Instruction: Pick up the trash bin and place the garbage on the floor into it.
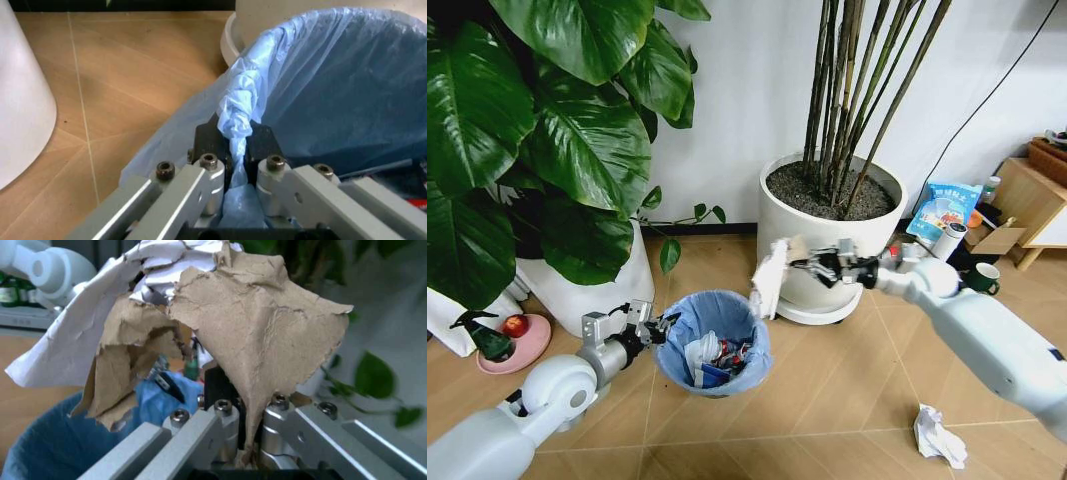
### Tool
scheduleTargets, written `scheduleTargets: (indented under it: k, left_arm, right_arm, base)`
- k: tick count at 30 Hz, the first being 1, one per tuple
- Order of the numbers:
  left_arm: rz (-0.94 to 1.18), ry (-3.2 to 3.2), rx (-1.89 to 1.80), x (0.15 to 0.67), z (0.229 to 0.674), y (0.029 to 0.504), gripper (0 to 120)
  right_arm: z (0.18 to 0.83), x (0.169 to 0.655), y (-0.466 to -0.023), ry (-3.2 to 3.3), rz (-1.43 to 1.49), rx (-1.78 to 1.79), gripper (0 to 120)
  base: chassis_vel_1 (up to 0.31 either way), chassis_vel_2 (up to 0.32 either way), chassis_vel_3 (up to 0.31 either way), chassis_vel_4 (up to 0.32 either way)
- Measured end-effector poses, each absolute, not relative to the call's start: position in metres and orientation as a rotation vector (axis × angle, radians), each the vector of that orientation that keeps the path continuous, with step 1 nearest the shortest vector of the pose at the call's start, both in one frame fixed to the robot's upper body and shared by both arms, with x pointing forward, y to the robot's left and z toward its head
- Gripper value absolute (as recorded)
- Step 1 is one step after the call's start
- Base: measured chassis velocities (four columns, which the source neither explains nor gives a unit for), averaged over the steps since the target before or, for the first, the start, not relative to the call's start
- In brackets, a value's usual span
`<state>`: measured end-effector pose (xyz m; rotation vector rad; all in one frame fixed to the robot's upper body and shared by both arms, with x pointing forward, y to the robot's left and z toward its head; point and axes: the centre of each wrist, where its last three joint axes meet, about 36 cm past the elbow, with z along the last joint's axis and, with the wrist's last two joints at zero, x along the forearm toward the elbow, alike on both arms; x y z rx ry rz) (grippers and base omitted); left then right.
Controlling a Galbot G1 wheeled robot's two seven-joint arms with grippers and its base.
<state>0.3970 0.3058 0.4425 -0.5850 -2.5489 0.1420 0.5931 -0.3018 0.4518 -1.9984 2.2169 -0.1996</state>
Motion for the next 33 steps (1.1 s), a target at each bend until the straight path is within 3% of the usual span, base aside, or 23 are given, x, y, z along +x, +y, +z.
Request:
scheduleTargets:
  k: [10, 24, 26, 33]
  left_arm:
    - [0.151, -2.559, -0.574, 0.398, 0.445, 0.308, 1]
    - [0.166, -2.564, -0.569, 0.398, 0.448, 0.305, 1]
    - [0.167, -2.563, -0.563, 0.398, 0.449, 0.305, 1]
    - [0.17, -2.562, -0.561, 0.398, 0.45, 0.304, 1]
  right_arm:
    - [0.435, 0.603, -0.244, 2.14, -0.186, -2.162, 0]
    - [0.416, 0.601, -0.228, 2.144, -0.201, -2.26, 3]
    - [0.41, 0.6, -0.231, 2.162, -0.212, -2.279, 19]
    - [0.405, 0.598, -0.231, 2.164, -0.24, -2.314, 40]
  base:
    - [0.0, 0.0, 0.0, 0.0]
    - [0.0, 0.0, 0.0, 0.0]
    - [0.0, 0.0, 0.0, 0.0]
    - [0.0, 0.0, 0.0, 0.0]
